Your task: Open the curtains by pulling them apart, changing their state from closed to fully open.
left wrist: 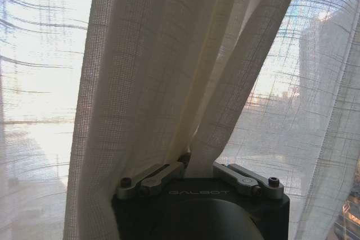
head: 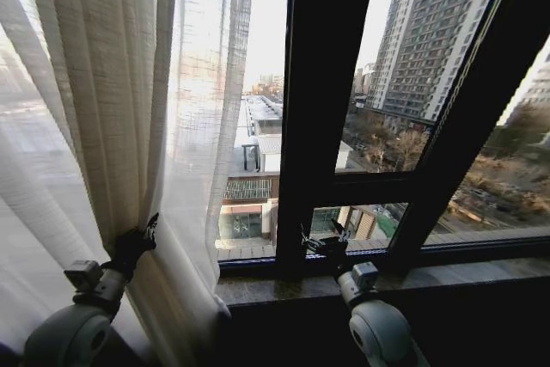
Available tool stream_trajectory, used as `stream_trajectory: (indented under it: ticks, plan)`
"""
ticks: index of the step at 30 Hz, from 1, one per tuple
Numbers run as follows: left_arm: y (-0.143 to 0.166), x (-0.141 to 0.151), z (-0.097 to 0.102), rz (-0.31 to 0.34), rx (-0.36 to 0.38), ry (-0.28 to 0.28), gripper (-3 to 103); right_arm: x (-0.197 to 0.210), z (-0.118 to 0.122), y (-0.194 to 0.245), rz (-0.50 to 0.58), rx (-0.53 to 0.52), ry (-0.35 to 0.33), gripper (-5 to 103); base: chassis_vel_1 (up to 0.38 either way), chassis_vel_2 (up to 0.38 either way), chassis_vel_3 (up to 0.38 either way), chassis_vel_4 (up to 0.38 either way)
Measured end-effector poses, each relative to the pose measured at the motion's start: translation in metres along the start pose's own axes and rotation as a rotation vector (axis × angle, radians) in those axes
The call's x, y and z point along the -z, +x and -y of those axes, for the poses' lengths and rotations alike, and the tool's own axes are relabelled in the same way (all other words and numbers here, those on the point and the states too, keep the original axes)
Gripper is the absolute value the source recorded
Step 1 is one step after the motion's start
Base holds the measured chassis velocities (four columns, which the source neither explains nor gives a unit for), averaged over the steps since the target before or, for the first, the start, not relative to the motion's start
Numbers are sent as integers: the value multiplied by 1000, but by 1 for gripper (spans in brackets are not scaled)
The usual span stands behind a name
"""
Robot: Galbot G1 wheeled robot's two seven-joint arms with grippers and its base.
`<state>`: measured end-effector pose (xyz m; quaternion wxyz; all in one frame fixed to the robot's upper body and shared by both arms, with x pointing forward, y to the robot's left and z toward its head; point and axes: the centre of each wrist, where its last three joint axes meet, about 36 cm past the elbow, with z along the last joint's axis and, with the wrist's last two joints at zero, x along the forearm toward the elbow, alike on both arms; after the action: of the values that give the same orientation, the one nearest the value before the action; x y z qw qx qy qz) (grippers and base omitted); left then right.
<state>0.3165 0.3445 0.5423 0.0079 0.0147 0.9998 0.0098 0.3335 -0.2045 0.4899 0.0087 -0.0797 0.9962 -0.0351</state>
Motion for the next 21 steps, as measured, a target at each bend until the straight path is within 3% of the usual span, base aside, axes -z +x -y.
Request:
stream_trajectory:
  ticks: [14,21]
  plan:
    - [3,1,-1,11,12,12,0,-2,-4,3,2,20,0,100,334,342,-333,-329]
    - [6,0,-2,12,47,19,0,-7,-7,1,-13,31,-2,100,122,115,-109,-122]
